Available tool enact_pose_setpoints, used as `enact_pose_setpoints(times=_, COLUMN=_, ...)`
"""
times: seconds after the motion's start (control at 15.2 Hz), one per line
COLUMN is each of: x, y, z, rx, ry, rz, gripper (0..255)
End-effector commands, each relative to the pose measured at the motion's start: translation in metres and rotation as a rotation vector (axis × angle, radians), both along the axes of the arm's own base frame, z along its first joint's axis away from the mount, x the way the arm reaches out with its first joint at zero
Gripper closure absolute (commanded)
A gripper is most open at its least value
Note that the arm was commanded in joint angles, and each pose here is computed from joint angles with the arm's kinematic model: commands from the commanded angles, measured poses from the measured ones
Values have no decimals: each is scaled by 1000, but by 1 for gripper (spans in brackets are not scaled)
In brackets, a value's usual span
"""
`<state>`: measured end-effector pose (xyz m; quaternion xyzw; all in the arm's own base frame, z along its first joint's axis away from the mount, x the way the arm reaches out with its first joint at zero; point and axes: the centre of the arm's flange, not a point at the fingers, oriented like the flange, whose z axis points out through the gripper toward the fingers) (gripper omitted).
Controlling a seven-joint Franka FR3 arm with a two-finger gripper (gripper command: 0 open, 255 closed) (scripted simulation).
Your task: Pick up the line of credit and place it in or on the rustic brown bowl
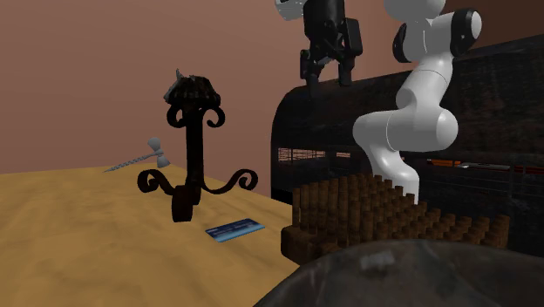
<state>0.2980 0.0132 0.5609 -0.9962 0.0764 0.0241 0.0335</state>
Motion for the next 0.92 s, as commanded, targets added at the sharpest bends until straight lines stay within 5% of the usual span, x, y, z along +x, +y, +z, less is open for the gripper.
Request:
enact_pose_setpoints(times=0.0, x=0, y=0, z=0, rx=0, ry=0, rz=0, gripper=0)
enact_pose_setpoints(times=0.86, x=47, y=-12, z=-141, rx=-44, ry=-403, rz=168, gripper=0)
